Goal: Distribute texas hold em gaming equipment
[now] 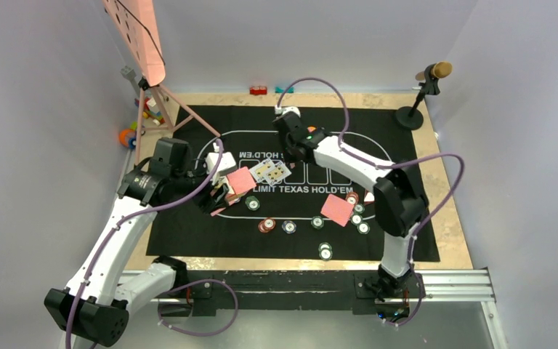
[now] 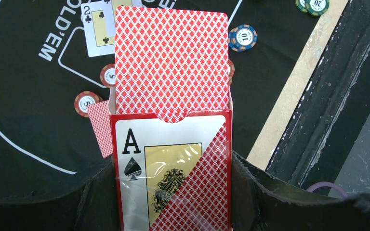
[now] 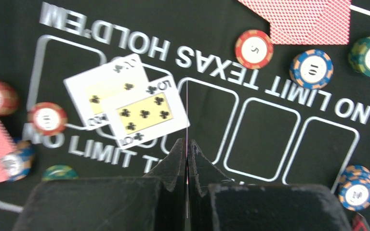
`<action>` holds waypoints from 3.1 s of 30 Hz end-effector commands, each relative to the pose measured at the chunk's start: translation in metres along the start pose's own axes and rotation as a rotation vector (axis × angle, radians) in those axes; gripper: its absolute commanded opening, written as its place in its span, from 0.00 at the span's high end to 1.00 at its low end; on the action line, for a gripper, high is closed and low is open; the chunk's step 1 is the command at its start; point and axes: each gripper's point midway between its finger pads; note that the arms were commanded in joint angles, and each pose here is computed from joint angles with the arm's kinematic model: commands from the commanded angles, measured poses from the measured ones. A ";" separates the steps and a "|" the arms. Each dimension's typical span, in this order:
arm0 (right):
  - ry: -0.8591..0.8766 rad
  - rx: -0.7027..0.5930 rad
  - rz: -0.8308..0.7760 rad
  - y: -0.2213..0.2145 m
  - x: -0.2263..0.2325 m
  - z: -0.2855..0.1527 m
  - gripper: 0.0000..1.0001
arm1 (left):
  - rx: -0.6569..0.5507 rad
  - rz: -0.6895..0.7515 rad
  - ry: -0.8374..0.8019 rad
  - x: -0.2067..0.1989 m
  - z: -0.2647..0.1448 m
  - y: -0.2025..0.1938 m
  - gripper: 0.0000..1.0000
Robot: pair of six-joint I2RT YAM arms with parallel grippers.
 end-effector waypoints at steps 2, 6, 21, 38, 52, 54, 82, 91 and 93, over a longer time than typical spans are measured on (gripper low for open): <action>-0.321 -0.150 -0.127 0.024 -0.029 0.000 1.00 | -0.055 -0.005 -0.002 -0.002 -0.004 0.011 1.00; -0.421 -0.181 -0.230 0.016 -0.021 0.009 1.00 | -0.056 -0.006 -0.006 -0.001 -0.004 0.012 1.00; -0.484 -0.108 -0.433 -0.038 0.005 0.063 1.00 | -0.057 -0.011 -0.010 -0.004 -0.005 0.010 1.00; -0.319 -0.035 -0.436 -0.076 0.027 0.080 0.72 | -0.048 -0.016 -0.009 -0.002 -0.004 0.008 1.00; -0.162 0.032 -0.432 -0.091 0.043 0.072 0.56 | -0.038 -0.013 -0.013 -0.002 -0.002 0.005 1.00; -0.156 0.044 -0.434 -0.096 0.041 0.071 0.55 | -0.039 -0.012 -0.012 -0.002 -0.002 0.005 1.00; -0.127 0.019 -0.254 -0.069 0.008 0.044 0.49 | -0.040 -0.015 -0.029 -0.004 0.001 0.004 1.00; 0.288 -0.062 -0.101 -0.001 0.070 -0.057 0.43 | -0.032 -0.013 -0.032 -0.001 0.007 0.000 1.00; 0.418 -0.069 -0.024 0.014 0.078 -0.083 0.40 | -0.030 -0.011 -0.031 0.000 0.010 -0.001 1.00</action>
Point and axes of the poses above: each gripper's point midway between its finger pads, its own z axis out along the fingers, its own x axis along the line the jaws close on, y = z × x, and after that the axes turned 9 degrees about z, right-handed
